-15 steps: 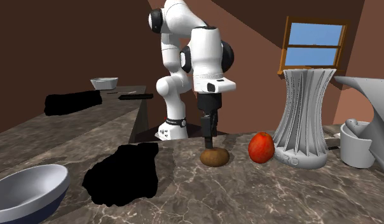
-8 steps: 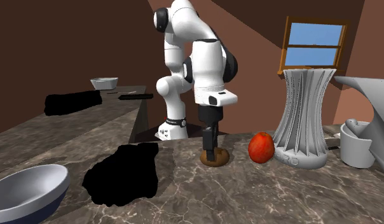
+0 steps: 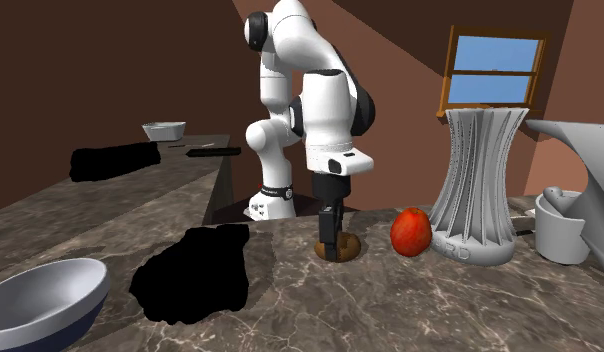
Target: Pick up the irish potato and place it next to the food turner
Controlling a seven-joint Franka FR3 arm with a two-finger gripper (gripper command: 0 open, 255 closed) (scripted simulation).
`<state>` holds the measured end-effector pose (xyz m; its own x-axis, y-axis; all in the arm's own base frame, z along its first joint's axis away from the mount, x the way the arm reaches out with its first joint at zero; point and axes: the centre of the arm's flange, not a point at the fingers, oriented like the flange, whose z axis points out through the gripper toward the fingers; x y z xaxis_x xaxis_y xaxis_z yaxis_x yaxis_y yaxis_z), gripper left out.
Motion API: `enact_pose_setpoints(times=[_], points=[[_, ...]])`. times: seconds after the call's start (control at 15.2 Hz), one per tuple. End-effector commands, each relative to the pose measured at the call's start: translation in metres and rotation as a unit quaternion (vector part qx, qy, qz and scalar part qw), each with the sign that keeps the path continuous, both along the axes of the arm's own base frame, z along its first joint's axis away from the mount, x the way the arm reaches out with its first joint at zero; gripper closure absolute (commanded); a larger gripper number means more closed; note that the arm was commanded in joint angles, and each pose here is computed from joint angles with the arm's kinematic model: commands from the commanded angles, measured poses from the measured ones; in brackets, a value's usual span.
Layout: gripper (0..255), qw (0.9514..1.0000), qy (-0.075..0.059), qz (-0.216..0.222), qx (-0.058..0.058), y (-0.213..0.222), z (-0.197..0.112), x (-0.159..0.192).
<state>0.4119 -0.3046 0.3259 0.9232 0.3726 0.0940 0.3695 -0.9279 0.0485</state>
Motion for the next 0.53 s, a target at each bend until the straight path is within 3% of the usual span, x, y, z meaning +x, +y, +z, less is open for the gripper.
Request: enact_pose_setpoints(times=[0.0,0.07,0.46], points=[[0,1.0000,0.000,0.000,0.000,0.0000,0.0000,0.0000],[255,1.0000,0.000,0.000,0.000,0.0000,0.0000,0.0000],[255,1.0000,0.000,0.000,0.000,0.0000,0.0000,0.0000]])
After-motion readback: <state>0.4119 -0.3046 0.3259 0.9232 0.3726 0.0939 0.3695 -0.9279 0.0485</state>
